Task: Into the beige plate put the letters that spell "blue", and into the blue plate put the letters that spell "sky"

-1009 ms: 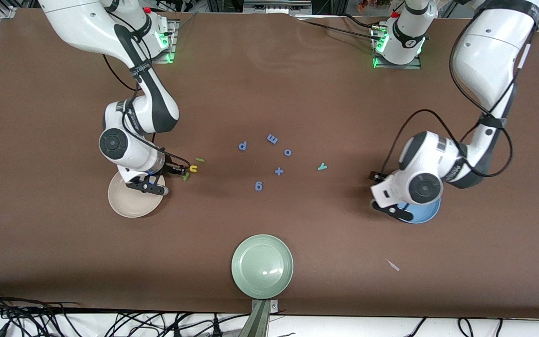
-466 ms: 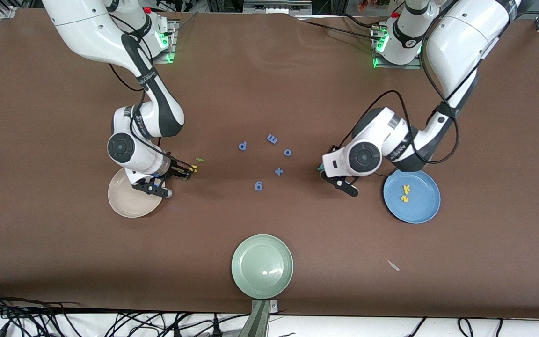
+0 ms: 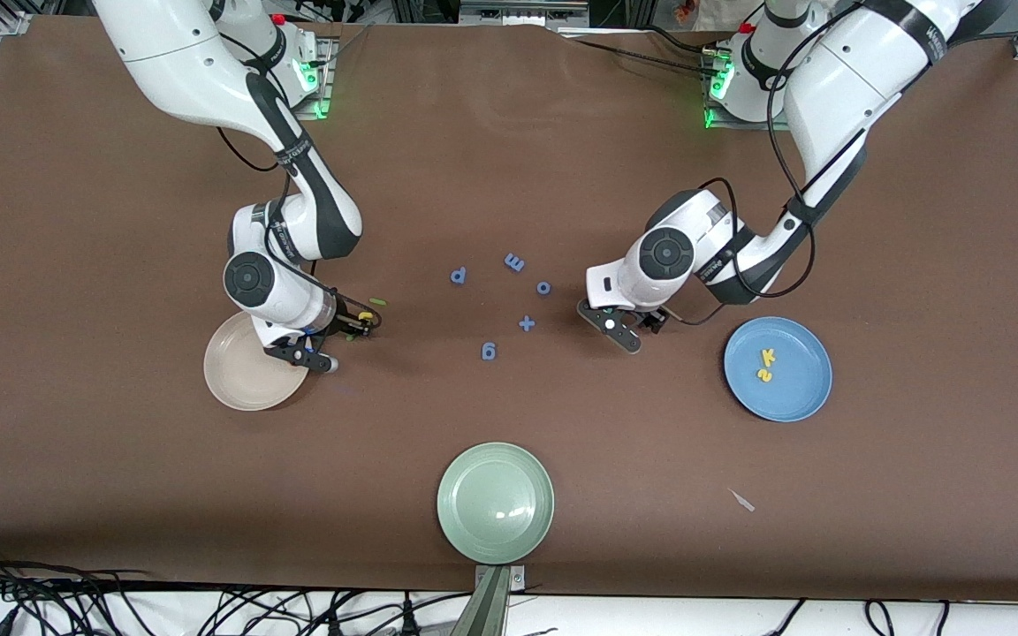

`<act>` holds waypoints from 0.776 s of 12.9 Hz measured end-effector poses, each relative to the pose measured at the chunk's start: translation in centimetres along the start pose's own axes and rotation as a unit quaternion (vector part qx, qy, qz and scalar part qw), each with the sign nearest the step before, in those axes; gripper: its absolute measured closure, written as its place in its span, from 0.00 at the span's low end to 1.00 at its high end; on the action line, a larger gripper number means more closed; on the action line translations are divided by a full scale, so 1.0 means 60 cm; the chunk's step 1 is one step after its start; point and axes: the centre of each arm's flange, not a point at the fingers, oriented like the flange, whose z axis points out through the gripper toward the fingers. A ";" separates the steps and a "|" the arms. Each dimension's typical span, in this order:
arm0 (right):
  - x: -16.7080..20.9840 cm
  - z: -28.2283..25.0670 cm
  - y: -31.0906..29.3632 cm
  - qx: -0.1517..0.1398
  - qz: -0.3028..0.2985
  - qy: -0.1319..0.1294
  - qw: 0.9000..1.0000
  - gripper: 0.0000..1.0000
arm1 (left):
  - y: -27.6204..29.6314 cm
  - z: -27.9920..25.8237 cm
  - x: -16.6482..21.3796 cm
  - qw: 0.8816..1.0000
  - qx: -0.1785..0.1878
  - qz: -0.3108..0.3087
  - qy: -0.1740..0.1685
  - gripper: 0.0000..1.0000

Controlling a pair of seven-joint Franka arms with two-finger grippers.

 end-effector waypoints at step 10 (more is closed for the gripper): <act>0.004 -0.006 0.000 0.002 0.000 0.003 1.000 0.73 | 0.037 0.020 0.003 1.000 0.000 -0.008 0.008 0.41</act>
